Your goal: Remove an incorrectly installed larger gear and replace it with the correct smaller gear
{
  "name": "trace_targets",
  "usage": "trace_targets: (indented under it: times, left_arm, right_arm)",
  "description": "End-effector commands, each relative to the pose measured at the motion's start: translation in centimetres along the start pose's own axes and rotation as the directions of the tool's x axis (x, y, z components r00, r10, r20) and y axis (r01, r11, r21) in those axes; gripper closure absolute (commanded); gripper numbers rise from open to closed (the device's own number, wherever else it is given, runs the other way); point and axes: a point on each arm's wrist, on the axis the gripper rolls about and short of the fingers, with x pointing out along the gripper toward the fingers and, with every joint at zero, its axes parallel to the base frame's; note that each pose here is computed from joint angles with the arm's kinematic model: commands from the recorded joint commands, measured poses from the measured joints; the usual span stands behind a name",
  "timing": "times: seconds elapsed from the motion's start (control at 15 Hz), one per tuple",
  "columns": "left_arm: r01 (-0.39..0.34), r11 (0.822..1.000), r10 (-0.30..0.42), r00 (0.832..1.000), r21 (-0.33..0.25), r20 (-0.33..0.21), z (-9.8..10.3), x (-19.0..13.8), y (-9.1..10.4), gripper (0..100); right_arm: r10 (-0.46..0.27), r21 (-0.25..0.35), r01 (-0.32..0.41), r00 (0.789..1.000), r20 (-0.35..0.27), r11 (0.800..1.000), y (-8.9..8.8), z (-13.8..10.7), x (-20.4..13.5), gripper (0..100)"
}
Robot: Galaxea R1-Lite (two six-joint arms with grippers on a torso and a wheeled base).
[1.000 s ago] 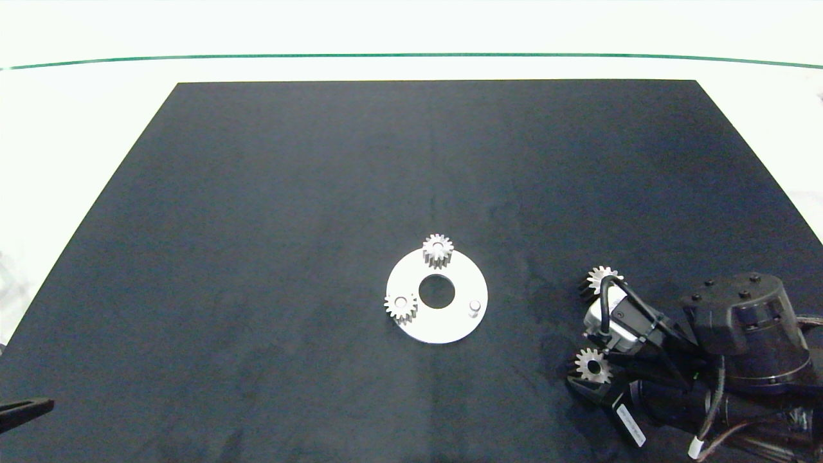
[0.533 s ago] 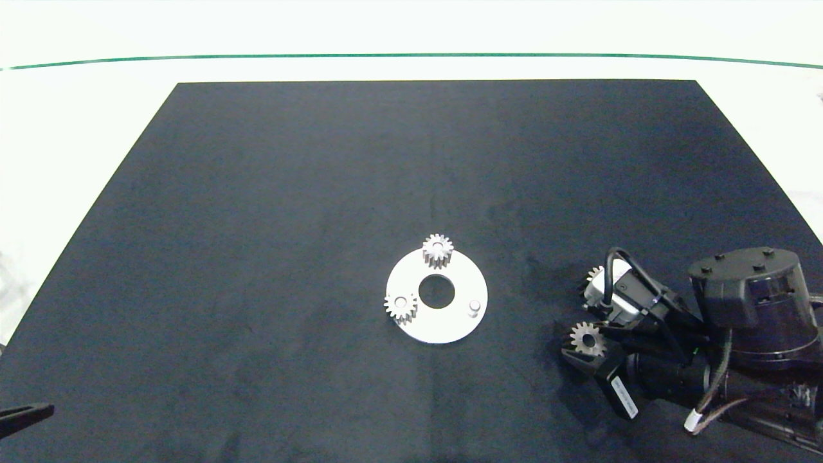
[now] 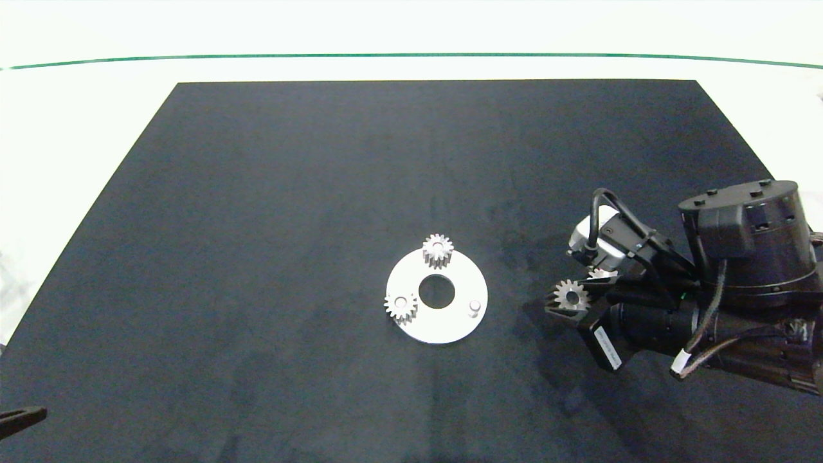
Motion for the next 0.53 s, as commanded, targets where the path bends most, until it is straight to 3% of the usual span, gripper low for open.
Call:
trace_targets:
  times: [0.07, 0.53]
  left_arm:
    - [-0.001, 1.000, 0.001, 1.000, 0.001, 0.004, 0.0, -0.1, 0.0, 0]
    - [-0.003, 1.000, 0.003, 1.000, 0.000, 0.023, 0.1, -0.3, 0.0, 0]
  right_arm:
    - [0.024, -0.016, -0.024, 1.000, 0.015, 1.000, 0.8, 1.0, 0.7, 78]
    - [0.094, -0.031, -0.093, 0.995, 0.017, 0.995, 3.3, 3.5, 2.9, 78]
